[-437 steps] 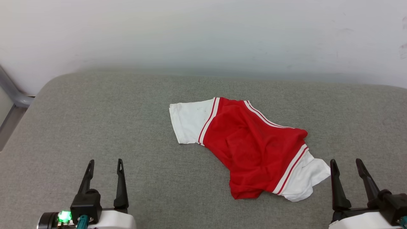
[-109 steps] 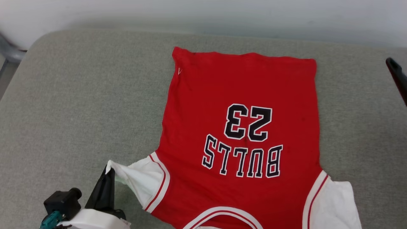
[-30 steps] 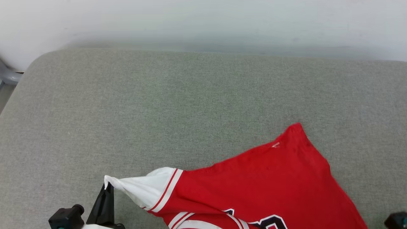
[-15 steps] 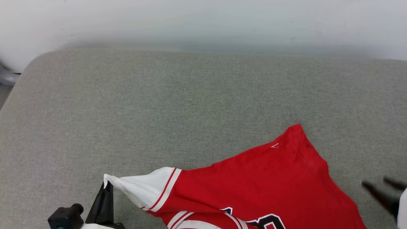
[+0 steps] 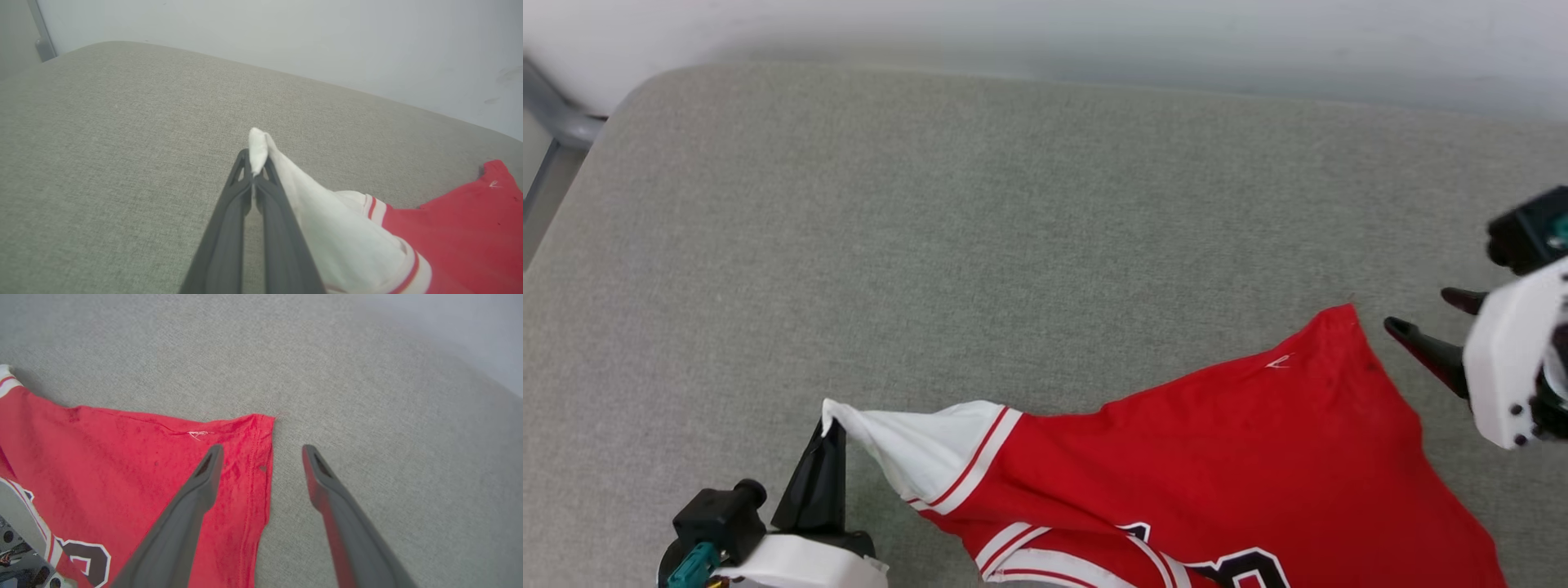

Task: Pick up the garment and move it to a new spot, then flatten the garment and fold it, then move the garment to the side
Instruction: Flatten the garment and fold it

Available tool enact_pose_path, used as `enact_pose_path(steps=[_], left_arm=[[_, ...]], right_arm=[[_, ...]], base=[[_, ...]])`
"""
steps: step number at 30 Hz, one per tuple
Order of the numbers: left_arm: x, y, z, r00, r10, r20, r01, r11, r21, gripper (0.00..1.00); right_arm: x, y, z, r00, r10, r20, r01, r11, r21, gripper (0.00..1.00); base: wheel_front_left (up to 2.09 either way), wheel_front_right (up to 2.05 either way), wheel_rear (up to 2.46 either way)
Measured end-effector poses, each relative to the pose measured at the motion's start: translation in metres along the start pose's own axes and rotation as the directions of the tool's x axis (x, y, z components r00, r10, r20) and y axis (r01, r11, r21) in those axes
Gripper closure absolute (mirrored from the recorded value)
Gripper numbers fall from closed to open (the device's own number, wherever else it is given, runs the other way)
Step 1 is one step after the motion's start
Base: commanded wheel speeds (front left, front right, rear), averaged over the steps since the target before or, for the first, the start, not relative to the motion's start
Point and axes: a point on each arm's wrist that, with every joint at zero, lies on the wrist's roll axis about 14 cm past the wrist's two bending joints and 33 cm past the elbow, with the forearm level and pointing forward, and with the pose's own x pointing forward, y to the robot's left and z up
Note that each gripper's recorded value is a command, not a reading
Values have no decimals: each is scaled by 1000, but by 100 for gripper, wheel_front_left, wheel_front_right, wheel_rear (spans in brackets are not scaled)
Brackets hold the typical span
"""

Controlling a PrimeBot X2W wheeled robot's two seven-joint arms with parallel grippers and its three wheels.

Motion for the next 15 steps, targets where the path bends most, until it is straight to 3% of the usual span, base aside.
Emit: enact_pose_path(steps=[8,15], left_arm=[[11,1,-8,1000,10,-15,-10,1000,-4,100],[16,7,-13,999,31,-25,-31,1000,-4,100]], right_arm=[[58,11,-27,966,35,-258,-56,996,-74,0],[92,13,-65,915,40,-401,-86,991,-99,0]], base=[[0,0,0],[0,0,0]])
